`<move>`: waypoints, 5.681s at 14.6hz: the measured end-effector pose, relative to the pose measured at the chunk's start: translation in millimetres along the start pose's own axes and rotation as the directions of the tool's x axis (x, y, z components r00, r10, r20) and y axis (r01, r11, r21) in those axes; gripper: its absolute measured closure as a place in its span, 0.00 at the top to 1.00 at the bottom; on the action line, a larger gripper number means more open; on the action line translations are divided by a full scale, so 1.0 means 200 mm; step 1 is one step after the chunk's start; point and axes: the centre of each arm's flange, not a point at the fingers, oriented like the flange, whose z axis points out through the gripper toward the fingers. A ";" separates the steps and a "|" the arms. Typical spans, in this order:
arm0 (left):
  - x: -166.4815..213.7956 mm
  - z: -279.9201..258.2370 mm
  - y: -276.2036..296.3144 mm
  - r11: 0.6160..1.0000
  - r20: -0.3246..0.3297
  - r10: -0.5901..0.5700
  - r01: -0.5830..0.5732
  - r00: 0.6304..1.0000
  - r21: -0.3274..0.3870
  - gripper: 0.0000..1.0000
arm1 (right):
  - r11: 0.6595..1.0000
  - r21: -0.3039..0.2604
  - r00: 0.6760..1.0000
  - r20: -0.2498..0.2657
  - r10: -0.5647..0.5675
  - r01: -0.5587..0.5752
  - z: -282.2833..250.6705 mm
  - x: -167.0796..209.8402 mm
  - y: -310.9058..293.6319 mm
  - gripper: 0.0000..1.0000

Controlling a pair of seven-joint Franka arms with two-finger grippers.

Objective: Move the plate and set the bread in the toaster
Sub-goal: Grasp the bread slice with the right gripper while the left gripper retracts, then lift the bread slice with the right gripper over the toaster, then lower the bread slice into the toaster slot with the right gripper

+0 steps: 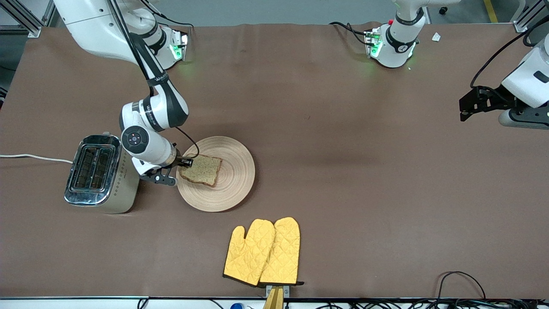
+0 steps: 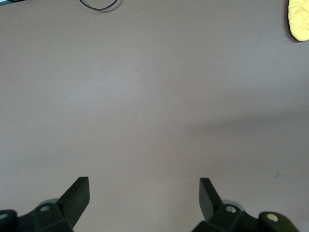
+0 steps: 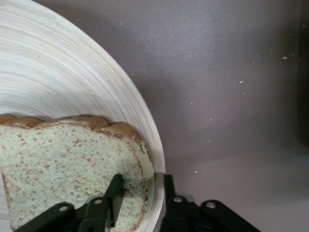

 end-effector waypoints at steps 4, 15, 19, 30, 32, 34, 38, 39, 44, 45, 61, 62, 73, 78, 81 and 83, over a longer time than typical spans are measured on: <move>0.00 0.02 -0.02 0.996 0.000 -0.031 0.031 1.000 -0.082 1.00 | 1.000 0.001 1.000 0.000 0.001 -0.001 0.00 0.00 -0.01 0.30; 0.04 0.09 -0.04 0.994 0.009 -0.053 0.053 0.999 -0.098 1.00 | 1.000 -0.025 0.999 0.043 0.008 -0.007 -0.14 0.03 -0.07 0.03; 0.04 0.09 -0.05 0.994 0.009 -0.056 0.057 0.998 -0.098 1.00 | 0.996 -0.088 0.998 0.064 -0.017 0.023 -0.50 0.11 -0.12 0.03; 0.04 0.09 -0.11 0.992 0.011 -0.076 0.077 0.997 -0.098 1.00 | 0.851 -0.500 0.985 0.018 -0.173 0.159 -1.15 0.20 0.03 0.03; 0.04 0.10 -0.10 0.992 0.013 -0.074 0.075 0.997 -0.098 1.00 | 0.804 -0.565 0.978 0.023 -0.209 0.185 -1.17 0.20 0.05 0.03; 0.04 0.11 -0.10 0.992 0.015 -0.074 0.075 0.997 -0.098 1.00 | 0.776 -0.599 0.976 0.045 -0.214 0.198 -1.17 0.19 0.06 0.03; 0.05 0.11 -0.09 0.993 0.015 -0.071 0.072 0.997 -0.098 1.00 | 0.734 -0.650 0.979 0.083 -0.188 0.196 -1.19 0.22 0.19 0.03; 0.05 0.11 -0.09 0.993 0.015 -0.070 0.071 0.997 -0.099 1.00 | 0.723 -0.663 0.979 0.088 -0.186 0.197 -1.19 0.25 0.24 0.03; 0.05 0.10 -0.08 0.993 0.008 -0.068 0.068 0.998 -0.099 1.00 | 0.684 -0.706 0.982 0.109 -0.154 0.186 -1.22 0.32 0.45 0.03; 0.05 0.10 -0.08 0.993 0.008 -0.067 0.067 0.998 -0.099 1.00 | 0.674 -0.716 0.983 0.106 -0.153 0.182 -1.22 0.33 0.46 0.03; 0.05 0.10 -0.08 0.993 0.007 -0.066 0.066 0.998 -0.099 1.00 | 0.649 -0.740 0.985 0.131 -0.116 0.175 -0.98 0.37 0.48 0.03; 0.05 0.10 -0.08 0.993 0.007 -0.066 0.066 0.998 -0.099 1.00 | 0.649 -0.740 0.985 0.127 -0.118 0.173 -0.96 0.38 0.47 0.03; 0.05 0.10 -0.08 0.993 0.007 -0.066 0.066 0.998 -0.099 1.00 | 0.660 -0.734 0.985 0.083 -0.150 0.162 -0.87 0.43 0.40 0.03; 0.05 0.10 -0.08 0.993 0.007 -0.065 0.066 0.998 -0.099 1.00 | 0.659 -0.737 0.987 0.068 -0.149 0.150 -0.89 0.44 0.40 0.03; 0.05 0.10 -0.08 0.993 0.007 -0.065 0.065 0.998 -0.099 1.00 | 0.660 -0.737 0.987 0.064 -0.149 0.147 -0.90 0.44 0.40 0.03; 0.05 0.10 -0.08 0.993 0.007 -0.064 0.065 0.998 -0.099 1.00 | 0.661 -0.736 0.987 0.060 -0.149 0.145 -0.90 0.44 0.40 0.03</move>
